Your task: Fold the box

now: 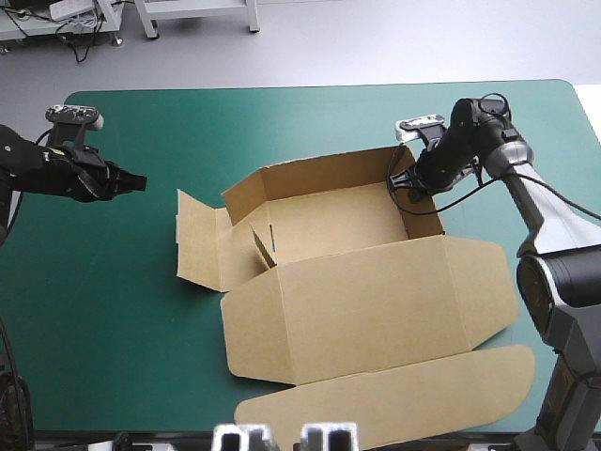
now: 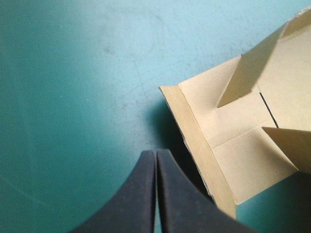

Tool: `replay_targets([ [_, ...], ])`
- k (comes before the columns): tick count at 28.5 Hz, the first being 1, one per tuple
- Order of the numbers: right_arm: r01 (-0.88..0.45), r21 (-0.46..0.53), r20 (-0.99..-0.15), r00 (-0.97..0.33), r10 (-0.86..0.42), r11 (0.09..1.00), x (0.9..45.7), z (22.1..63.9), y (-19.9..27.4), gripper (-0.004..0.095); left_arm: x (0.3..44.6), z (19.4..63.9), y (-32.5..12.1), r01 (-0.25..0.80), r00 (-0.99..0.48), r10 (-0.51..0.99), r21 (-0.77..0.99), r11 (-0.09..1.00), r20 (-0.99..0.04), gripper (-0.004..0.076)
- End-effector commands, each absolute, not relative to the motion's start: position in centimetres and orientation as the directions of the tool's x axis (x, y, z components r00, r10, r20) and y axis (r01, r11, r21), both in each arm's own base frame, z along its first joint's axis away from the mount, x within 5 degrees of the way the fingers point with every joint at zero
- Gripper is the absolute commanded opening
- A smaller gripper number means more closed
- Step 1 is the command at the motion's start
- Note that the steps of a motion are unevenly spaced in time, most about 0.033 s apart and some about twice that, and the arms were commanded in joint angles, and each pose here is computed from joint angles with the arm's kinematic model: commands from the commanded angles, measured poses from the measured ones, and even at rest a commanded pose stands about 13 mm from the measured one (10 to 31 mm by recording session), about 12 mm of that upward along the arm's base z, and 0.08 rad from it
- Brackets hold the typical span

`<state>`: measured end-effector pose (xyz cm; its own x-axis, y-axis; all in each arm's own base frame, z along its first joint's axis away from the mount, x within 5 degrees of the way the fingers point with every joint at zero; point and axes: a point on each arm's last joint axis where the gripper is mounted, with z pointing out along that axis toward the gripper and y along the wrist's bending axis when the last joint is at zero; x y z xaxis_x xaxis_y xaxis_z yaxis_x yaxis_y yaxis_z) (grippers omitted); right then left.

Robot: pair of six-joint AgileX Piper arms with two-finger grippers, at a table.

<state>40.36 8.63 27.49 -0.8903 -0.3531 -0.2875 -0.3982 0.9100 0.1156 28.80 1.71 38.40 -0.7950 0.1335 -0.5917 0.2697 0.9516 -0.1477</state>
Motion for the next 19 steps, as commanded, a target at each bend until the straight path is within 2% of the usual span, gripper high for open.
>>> replay_targets([
  [1, -0.42, 0.166, -0.292, -0.885, -0.362, 0.892, 39.5, 29.3, 9.1, 0.044, 28.3, 40.4, 1.5, 0.26, -0.742, 0.102, -0.144, 0.955, -0.662, -0.001],
  [4, -0.42, 0.171, -0.307, -0.882, -0.357, 0.891, 39.5, 29.7, 9.2, 0.0726, 28.1, 40.3, 1.6, 0.26, -0.753, 0.118, -0.128, 0.957, -0.647, -0.001],
  [5, -0.413, 0.161, -0.321, -0.881, -0.348, 0.896, 39.6, 30.3, 9.1, 0.0791, 28.1, 40.2, 1.8, 0.254, -0.757, 0.128, -0.108, 0.961, -0.641, -0.001],
  [14, -0.397, 0.116, -0.491, -0.82, -0.295, 0.911, 36.2, 37.7, 8.3, 0.0789, 28.0, 39.9, 2.8, 0.177, -0.788, 0.118, -0.039, 0.983, -0.604, -0.001],
  [16, -0.4, 0.11, -0.512, -0.808, -0.293, 0.91, 35.2, 38.7, 8.2, 0.0789, 28.0, 39.9, 2.8, 0.178, -0.788, 0.117, -0.04, 0.983, -0.604, -0.001],
  [19, -0.396, 0.092, -0.501, -0.812, -0.301, 0.914, 34.4, 38.6, 7.8, 0.0785, 28.0, 39.9, 2.7, 0.178, -0.789, 0.117, -0.043, 0.983, -0.603, -0.001],
])
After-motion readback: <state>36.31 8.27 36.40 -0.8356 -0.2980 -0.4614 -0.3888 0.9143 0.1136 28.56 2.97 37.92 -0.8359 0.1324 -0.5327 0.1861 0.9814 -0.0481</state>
